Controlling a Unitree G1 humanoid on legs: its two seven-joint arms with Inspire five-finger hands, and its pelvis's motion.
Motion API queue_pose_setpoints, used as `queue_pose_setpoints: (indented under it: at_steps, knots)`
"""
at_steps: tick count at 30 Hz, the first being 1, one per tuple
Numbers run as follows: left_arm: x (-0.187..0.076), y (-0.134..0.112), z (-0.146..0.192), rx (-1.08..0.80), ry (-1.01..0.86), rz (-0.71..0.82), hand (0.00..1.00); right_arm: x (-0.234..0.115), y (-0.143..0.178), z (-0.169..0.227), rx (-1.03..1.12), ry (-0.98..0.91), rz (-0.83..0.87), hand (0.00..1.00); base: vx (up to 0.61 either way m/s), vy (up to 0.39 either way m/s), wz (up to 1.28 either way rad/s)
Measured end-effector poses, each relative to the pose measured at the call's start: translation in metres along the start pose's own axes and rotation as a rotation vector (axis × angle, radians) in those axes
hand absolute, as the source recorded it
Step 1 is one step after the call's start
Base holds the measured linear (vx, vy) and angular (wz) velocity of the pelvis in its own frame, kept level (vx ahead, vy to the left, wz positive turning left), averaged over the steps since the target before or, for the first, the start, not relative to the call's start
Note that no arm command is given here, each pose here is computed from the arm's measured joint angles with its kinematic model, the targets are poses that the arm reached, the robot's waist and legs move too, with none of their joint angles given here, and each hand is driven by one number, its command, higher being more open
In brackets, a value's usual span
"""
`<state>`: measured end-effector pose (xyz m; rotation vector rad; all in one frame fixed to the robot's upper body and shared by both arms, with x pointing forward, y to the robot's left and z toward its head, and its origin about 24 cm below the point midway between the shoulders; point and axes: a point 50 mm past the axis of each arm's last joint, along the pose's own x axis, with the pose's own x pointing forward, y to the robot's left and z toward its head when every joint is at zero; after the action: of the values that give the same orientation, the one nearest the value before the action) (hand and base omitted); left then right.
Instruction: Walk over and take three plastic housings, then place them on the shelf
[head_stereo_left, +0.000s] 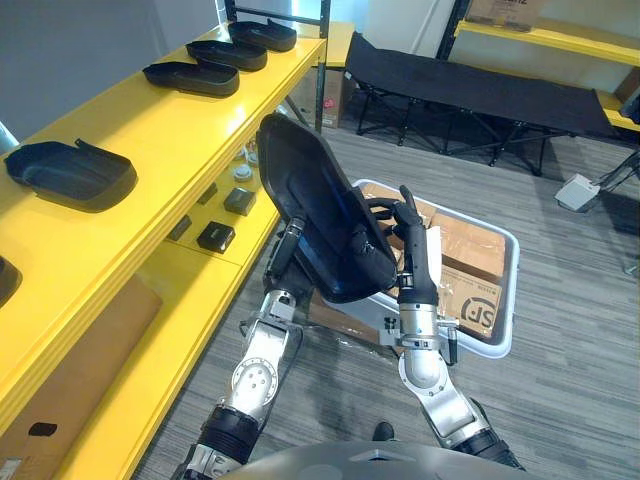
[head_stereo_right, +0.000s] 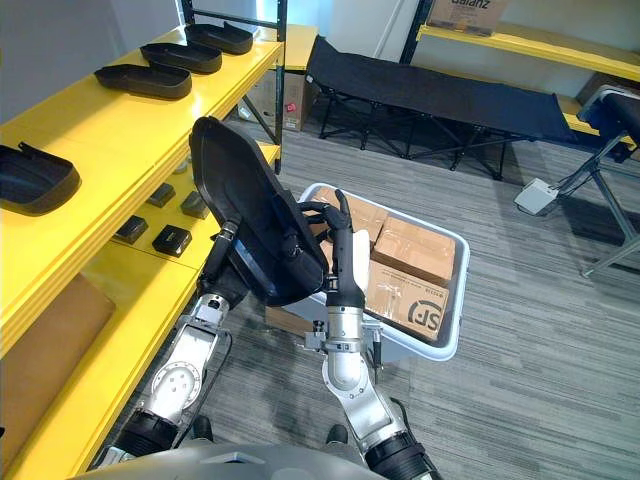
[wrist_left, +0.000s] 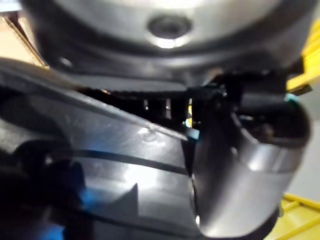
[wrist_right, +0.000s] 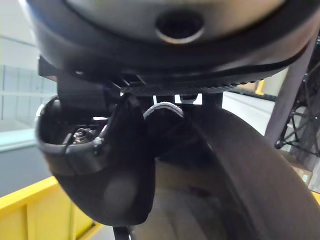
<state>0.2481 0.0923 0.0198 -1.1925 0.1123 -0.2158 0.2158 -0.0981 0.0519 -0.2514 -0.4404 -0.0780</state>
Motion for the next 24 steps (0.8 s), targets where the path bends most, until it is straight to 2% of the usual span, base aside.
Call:
queue_pose_setpoints:
  at_steps: [8,18,21,24]
  knots:
    - [-0.001,-0.001,0.002,0.079,0.01,-0.026,0.0,-0.009,0.001,-0.003,-0.04,-0.003,0.097,1.0,0.0,0.0,-0.03]
    - [-0.002,-0.03,0.02,0.529,-0.171,0.053,0.0,0.0,-0.004,0.0,-0.09,0.049,0.041,1.0,0.0,0.0,0.0]
    - [-0.009,-0.026,0.03,0.664,-0.276,0.175,0.0,0.001,-0.008,-0.002,-0.101,0.067,0.014,1.0,0.0,0.0,-0.01]
    - [-0.02,-0.015,0.053,0.886,-0.46,0.408,0.0,-0.002,-0.017,-0.005,-0.113,0.106,-0.036,1.0,0.0,0.0,0.0]
